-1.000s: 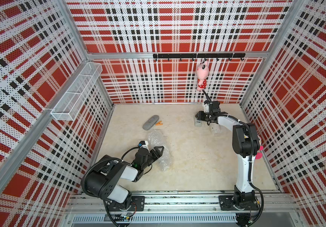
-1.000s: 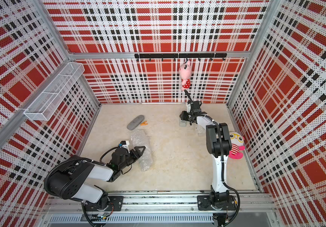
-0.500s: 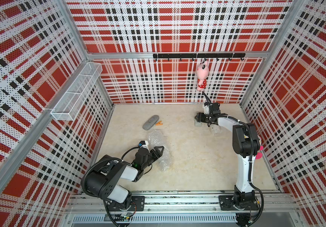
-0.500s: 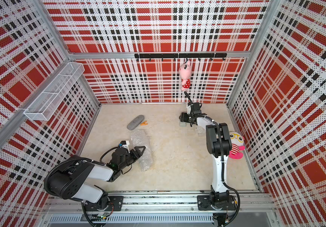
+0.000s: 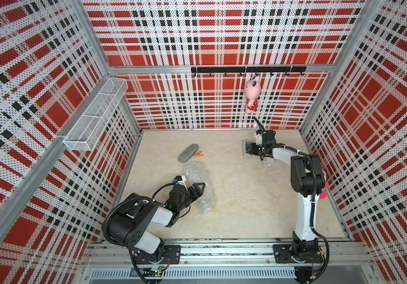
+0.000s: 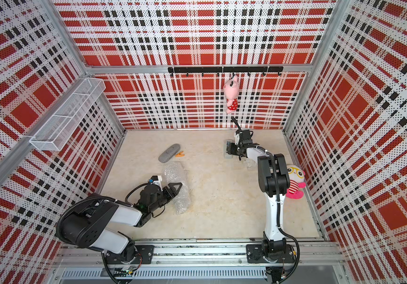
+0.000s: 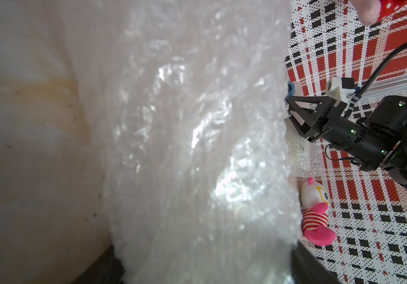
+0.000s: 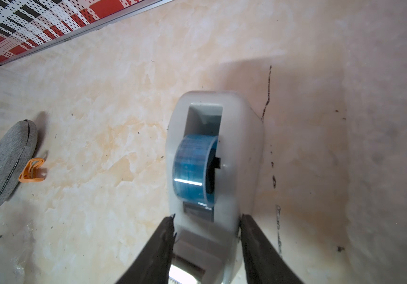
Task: Wrap vases in bubble wrap
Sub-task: Tear off the tape using the Tape Cutter.
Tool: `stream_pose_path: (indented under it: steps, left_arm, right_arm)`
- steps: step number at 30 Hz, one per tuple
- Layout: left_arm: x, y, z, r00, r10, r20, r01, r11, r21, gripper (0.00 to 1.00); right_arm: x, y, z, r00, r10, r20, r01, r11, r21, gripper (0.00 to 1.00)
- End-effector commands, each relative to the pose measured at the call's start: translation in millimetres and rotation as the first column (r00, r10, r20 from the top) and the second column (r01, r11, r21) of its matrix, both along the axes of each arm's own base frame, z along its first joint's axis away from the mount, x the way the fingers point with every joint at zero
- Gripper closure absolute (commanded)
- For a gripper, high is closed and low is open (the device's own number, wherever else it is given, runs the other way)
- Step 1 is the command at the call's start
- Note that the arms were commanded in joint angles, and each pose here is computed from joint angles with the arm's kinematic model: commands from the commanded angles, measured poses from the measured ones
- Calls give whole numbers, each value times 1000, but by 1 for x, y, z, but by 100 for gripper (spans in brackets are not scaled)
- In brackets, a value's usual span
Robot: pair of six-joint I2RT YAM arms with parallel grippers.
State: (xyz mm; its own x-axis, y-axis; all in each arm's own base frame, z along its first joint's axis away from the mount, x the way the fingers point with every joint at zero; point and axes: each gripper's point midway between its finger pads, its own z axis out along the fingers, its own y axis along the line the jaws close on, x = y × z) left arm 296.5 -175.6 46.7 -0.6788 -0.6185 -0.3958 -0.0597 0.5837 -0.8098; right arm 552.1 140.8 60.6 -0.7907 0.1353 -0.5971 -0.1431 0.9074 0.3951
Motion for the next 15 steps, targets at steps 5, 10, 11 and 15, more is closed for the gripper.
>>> stream_pose_path:
  steps: [5,10,11,15]
  left_arm:
    - [-20,1,-37,991,-34,-131,45,996,79,54]
    - [-20,-2,-38,990,-39,-133,50,995,81,54]
    - [-20,-2,-38,990,-39,-134,50,995,81,54]
    - [-20,-3,-40,990,-41,-138,52,995,83,54]
  right_arm:
    - [-4,-2,28,999,5,53,-3,999,-31,49]
    - [-6,-2,38,997,8,75,-6,1000,-29,49]
    - [-6,-2,38,997,11,75,-9,1000,-26,49]
    - [-6,3,34,997,28,66,-28,1000,-5,50]
